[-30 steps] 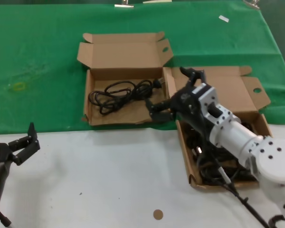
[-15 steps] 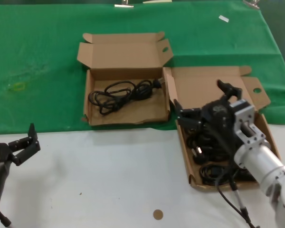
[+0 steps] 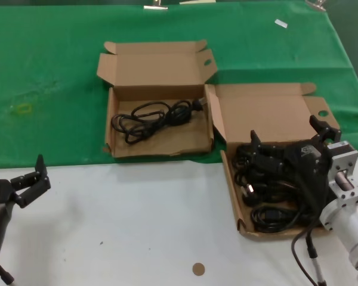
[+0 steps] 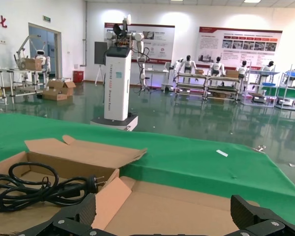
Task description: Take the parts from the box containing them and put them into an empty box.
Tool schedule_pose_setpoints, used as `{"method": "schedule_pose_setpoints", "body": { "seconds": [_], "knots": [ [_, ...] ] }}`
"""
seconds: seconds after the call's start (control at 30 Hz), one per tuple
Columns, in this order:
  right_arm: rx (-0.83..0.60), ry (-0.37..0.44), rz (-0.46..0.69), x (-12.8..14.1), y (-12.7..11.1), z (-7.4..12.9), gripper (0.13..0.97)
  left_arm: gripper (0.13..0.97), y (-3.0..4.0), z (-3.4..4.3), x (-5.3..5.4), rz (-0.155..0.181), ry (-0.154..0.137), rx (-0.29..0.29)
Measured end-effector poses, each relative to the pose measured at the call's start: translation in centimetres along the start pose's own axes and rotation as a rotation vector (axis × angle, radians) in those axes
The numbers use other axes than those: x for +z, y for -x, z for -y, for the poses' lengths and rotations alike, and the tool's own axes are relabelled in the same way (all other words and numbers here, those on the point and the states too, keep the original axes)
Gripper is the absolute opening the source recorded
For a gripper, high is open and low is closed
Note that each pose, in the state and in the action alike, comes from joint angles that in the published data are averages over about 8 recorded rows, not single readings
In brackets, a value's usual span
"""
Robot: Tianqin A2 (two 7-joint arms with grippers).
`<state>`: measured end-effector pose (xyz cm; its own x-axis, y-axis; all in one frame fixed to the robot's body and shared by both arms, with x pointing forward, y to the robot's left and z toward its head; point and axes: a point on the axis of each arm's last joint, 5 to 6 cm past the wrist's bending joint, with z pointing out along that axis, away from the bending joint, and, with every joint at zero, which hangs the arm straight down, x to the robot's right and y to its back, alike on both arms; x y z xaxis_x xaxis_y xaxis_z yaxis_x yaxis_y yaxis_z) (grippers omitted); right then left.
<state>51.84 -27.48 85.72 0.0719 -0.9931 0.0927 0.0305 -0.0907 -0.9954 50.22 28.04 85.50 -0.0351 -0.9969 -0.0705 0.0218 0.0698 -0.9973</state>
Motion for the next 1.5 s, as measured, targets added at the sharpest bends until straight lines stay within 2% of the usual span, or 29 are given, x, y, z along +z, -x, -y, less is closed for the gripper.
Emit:
{"method": "schedule_pose_setpoints", "body": {
  "seconds": [1.5],
  "knots": [
    [0.001,0.0,-0.002,-0.05,-0.02,-0.01,0.966,0.966,0.0,0.0,0.0,0.0,0.0,0.0]
  ]
}}
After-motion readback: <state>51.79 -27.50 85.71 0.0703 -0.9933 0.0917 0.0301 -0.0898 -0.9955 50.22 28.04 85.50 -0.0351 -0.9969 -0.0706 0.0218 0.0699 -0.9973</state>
